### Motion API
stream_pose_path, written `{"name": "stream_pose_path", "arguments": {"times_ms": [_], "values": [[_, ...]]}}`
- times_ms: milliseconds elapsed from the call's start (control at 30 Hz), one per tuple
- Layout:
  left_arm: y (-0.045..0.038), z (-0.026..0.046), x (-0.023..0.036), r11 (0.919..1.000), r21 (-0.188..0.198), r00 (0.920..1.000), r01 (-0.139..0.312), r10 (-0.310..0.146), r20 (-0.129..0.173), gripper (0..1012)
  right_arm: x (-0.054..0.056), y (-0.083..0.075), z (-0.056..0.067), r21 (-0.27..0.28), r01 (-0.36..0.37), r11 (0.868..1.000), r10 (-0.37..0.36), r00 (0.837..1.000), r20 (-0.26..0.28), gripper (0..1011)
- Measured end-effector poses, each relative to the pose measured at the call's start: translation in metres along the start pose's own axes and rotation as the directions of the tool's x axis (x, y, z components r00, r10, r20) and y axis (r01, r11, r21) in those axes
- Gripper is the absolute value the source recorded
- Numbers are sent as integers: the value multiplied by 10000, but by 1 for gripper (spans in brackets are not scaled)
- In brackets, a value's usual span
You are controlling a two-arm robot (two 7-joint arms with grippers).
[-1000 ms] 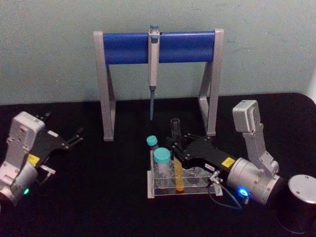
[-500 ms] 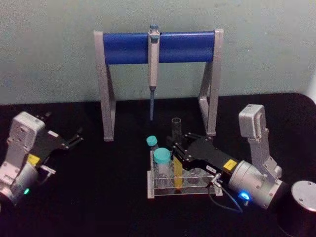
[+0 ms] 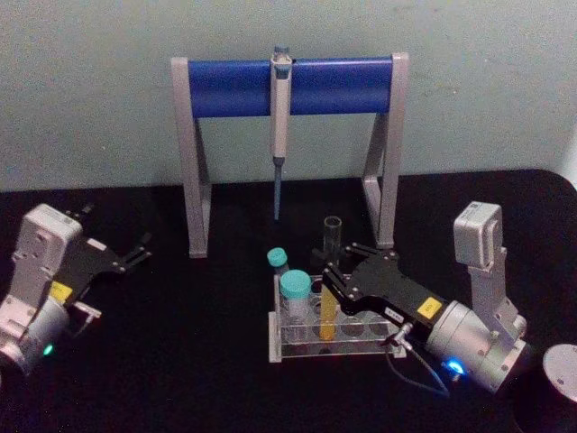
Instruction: Pick up the test tube from the test tube rack, shake it, then place it back into the test tube rack.
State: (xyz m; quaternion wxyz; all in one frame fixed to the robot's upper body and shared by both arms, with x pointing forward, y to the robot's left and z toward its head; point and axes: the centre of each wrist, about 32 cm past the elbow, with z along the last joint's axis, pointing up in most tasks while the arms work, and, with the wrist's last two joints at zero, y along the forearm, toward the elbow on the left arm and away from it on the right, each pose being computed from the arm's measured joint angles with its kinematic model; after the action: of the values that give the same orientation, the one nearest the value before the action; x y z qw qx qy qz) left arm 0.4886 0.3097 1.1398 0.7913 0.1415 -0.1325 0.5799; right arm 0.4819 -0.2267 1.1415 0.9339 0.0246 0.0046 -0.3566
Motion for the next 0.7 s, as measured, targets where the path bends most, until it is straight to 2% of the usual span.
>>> {"name": "stream_pose_path", "arguments": {"times_ms": [267,400,600,700], "values": [[0,0,0,10000,1,10000,0,0,0,1001,-12,-6,46,314,-172,9994,172,9999,10,230],[0,0,0,10000,0,10000,0,0,0,1001,-19,-10,111,426,-245,9988,241,9997,103,230],[0,0,0,10000,1,10000,0,0,0,1001,-5,8,310,726,-303,9969,273,9987,419,230],[0,0,0,10000,0,10000,0,0,0,1001,13,21,368,840,-288,9960,244,9983,527,230]]}}
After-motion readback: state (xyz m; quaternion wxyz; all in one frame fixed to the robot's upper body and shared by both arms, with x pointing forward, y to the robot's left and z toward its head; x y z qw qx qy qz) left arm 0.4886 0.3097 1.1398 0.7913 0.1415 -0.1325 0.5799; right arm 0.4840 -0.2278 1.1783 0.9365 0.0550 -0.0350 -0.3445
